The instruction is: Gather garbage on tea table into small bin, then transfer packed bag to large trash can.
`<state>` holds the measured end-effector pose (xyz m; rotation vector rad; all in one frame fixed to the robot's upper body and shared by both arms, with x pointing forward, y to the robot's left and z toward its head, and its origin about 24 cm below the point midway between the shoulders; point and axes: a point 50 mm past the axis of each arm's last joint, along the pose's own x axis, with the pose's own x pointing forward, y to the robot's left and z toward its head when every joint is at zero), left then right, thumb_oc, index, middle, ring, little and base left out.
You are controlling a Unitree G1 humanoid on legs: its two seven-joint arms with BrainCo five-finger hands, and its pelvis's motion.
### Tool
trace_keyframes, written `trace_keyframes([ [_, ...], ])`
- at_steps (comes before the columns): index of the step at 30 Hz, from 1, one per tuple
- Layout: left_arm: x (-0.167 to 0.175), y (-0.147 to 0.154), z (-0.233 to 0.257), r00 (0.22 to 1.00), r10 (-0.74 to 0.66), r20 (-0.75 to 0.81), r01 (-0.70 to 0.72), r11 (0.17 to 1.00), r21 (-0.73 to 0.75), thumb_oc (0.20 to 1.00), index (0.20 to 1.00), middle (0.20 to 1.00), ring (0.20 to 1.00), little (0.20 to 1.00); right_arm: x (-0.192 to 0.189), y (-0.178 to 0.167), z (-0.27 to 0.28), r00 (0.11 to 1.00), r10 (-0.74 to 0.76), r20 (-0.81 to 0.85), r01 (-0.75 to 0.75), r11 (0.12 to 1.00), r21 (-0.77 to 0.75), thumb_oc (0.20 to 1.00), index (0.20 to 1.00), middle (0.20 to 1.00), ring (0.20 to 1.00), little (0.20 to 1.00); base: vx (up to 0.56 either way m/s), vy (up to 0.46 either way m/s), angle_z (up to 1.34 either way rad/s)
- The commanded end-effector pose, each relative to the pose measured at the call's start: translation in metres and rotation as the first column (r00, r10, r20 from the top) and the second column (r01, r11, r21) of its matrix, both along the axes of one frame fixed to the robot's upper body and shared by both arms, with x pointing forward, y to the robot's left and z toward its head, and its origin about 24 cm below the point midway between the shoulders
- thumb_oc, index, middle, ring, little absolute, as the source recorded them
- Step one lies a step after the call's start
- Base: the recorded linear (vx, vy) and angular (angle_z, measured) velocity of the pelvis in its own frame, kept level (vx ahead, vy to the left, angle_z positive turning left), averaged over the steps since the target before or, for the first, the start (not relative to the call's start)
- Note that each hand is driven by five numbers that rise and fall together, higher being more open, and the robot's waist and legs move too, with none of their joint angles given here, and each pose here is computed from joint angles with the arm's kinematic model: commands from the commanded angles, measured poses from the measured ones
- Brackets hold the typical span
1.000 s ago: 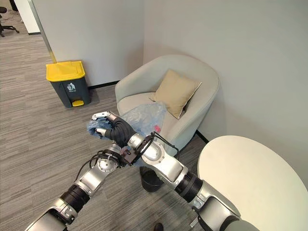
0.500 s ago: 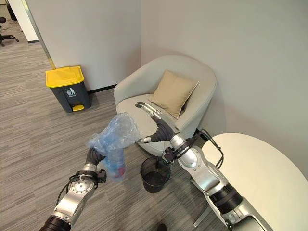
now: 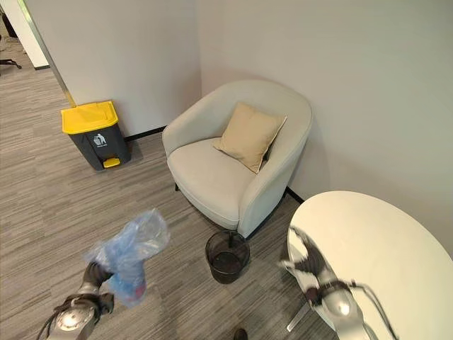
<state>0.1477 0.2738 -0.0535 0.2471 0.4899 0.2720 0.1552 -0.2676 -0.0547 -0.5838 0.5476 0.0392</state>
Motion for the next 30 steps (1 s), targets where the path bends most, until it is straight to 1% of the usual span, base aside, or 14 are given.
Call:
trace_keyframes([
  [1,0.022,0.012,0.024,0.99,-0.032,0.14,0.032,0.999,-0.005,0.2,0.2,0.2,0.2,0.2,0.041,0.01,0.033,0.979,0.031,0.202,-0.043,0.998,0.055,1.0,1.0,1.0,1.0,1.0,-0.1,-0.071,-0.03],
  [2,0.016,0.015,0.02,0.993,-0.003,0.121,0.005,1.0,-0.02,0.2,0.2,0.2,0.2,0.2,0.036,0.007,0.025,0.984,-0.025,0.177,0.009,0.996,0.093,1.0,1.0,1.0,1.0,1.0,-0.09,-0.052,0.05],
  [3,0.016,0.015,0.02,0.993,-0.003,0.121,0.005,1.0,-0.02,0.2,0.2,0.2,0.2,0.2,0.036,0.007,0.025,0.984,-0.025,0.177,0.009,0.996,0.093,1.0,1.0,1.0,1.0,1.0,-0.12,-0.05,0.13],
  [4,0.008,0.018,0.013,0.996,0.029,0.088,-0.025,0.999,-0.042,0.2,0.2,0.2,0.2,0.2,0.033,0.004,0.021,0.984,-0.064,0.168,0.046,0.993,0.111,1.0,1.0,1.0,1.0,1.0,-0.06,-0.022,0.21],
  [6,0.005,0.017,0.008,0.996,0.049,0.07,-0.045,0.997,-0.061,0.2,0.2,0.2,0.2,0.2,0.033,0.002,0.021,0.981,-0.091,0.173,0.071,0.99,0.119,1.0,1.0,1.0,1.0,1.0,-0.16,-0.025,0.31],
  [10,0.015,0.013,0.007,0.996,0.039,0.082,-0.034,0.997,-0.068,0.2,0.2,0.2,0.2,0.2,0.04,-0.001,0.028,0.966,-0.128,0.225,0.104,0.988,0.116,1.0,1.0,1.0,1.0,1.0,-0.14,-0.004,0.77],
  [12,0.029,0.006,0.013,0.993,0.012,0.121,-0.004,0.998,-0.065,0.2,0.2,0.2,0.2,0.2,0.044,-0.003,0.03,0.959,-0.151,0.241,0.13,0.986,0.1,1.0,1.0,1.0,1.0,1.0,-0.09,0.052,0.76],
  [18,0.042,0.001,0.019,0.988,-0.023,0.155,0.031,0.998,-0.048,0.2,0.2,0.2,0.2,0.2,0.051,0.001,0.033,0.952,-0.157,0.262,0.132,0.985,0.11,1.0,1.0,1.0,1.0,1.0,0.05,0.082,0.78],
  [24,0.042,0.003,0.021,0.988,-0.041,0.149,0.044,0.999,-0.018,0.2,0.2,0.2,0.2,0.2,0.065,0.018,0.034,0.949,-0.14,0.284,0.102,0.984,0.145,1.0,1.0,1.0,1.0,1.0,0.12,0.218,0.11],
  [26,0.054,0.002,0.029,0.981,-0.066,0.181,0.065,0.998,0.01,0.2,0.2,0.2,0.2,0.2,0.072,0.03,0.036,0.944,-0.127,0.303,0.077,0.982,0.173,1.0,1.0,1.0,1.0,1.0,0.07,0.262,-0.23],
  [30,0.062,-0.002,0.034,0.975,-0.082,0.206,0.081,0.997,0.016,0.2,0.2,0.2,0.2,0.2,0.078,0.033,0.042,0.937,-0.115,0.331,0.059,0.983,0.175,1.0,1.0,1.0,1.0,1.0,0.14,0.108,0.31],
])
